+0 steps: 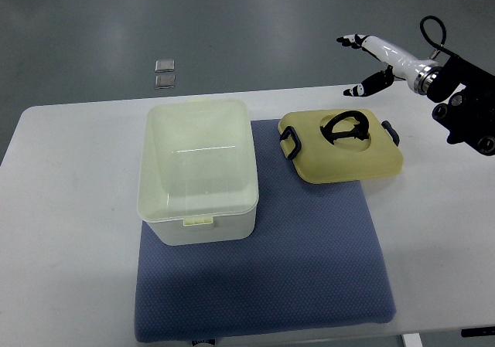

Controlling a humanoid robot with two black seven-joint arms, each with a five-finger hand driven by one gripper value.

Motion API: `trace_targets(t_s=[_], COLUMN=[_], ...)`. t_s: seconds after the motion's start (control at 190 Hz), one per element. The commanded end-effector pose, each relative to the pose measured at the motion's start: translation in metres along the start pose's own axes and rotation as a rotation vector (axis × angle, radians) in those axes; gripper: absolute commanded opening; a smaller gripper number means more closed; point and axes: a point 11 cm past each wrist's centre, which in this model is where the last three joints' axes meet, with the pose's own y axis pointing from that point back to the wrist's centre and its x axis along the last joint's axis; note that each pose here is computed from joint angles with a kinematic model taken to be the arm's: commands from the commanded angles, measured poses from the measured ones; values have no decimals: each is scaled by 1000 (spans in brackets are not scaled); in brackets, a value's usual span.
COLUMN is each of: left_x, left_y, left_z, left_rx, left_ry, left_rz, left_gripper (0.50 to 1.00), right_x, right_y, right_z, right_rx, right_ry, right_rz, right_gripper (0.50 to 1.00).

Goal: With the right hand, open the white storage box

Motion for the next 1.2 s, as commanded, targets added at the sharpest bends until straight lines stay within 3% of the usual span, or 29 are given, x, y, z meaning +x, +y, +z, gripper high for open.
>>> trace_targets(t_s=[0.0,0.436,0.714,1.197], left_x=[0,0,0,0], left_y=[0,0,0,0], left_z=[0,0,0,0], left_rx=[0,0,0,0], left_ry=[0,0,0,1], left_rz=[0,0,0,0], left_gripper=[1000,1000,1000,1000], right_x=[11,14,-23,-53], right_y=[-2,-1,7,2], right_z=[-5,7,29,20], right_rx=[15,-10,-73,-67], right_ry=[-220,-881,-931,-980], right_rz=[87,265,232,193], right_gripper=[899,919,924,921])
